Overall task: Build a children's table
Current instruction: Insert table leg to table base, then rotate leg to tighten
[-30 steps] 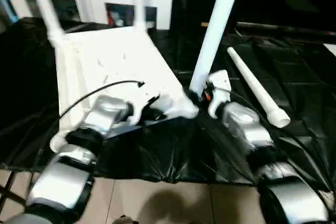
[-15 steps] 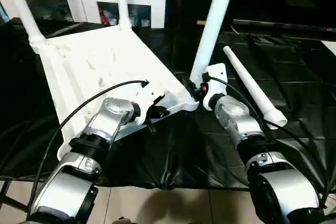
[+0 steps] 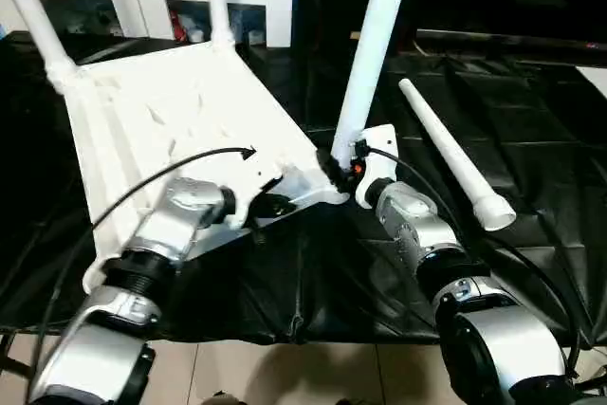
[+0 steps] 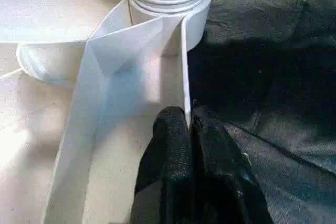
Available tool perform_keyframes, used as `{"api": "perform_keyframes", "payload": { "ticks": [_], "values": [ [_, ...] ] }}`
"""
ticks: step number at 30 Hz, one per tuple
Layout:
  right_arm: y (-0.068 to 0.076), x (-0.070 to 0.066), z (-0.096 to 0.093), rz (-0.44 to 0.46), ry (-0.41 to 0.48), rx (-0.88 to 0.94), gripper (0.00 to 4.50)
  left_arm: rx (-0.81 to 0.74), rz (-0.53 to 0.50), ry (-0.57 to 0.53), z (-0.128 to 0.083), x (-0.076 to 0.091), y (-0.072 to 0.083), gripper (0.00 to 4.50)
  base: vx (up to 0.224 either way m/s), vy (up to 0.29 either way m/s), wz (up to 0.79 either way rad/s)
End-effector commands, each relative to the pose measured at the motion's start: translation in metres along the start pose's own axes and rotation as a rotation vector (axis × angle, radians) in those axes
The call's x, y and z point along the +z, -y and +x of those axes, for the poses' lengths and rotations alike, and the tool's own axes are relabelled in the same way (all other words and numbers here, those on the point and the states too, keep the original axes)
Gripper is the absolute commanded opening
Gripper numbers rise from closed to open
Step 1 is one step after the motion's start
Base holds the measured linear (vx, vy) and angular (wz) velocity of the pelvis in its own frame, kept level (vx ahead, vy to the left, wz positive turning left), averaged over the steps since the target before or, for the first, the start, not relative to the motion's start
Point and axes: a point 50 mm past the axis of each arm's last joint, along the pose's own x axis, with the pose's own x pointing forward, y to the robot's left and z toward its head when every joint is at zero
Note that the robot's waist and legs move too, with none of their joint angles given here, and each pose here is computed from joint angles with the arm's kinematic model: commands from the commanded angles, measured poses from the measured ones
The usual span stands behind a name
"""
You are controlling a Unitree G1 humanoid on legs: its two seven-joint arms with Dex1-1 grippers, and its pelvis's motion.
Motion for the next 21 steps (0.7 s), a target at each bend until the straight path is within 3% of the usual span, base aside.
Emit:
{"api": "perform_keyframes", "payload": {
  "ticks": [1,6,12,18,21],
  "values": [
    [-0.014,-0.015,0.001,0.015,-0.056,0.102,3.34,-0.092,0.081,0.109,0.005,0.022,0.010,0.00,0.000,0.000,0.00],
    [-0.013,-0.011,-0.003,-0.068,-0.050,0.197,3.71,-0.165,0.103,0.105,-0.002,0.016,0.011,0.00,0.000,0.000,0.00],
    [-0.013,-0.011,-0.016,-0.132,-0.072,0.434,3.71,-0.260,0.110,0.106,-0.011,0.012,0.012,0.00,0.000,0.000,0.00],
    [-0.009,-0.017,-0.033,-0.205,-0.156,0.637,3.71,-0.335,0.135,0.063,-0.018,0.004,0.012,0.00,0.000,0.000,0.00],
    [-0.008,-0.018,-0.040,-0.223,-0.190,0.710,3.46,-0.360,0.145,0.047,-0.021,0.001,0.012,0.00,0.000,0.000,0.00]
  ]
}}
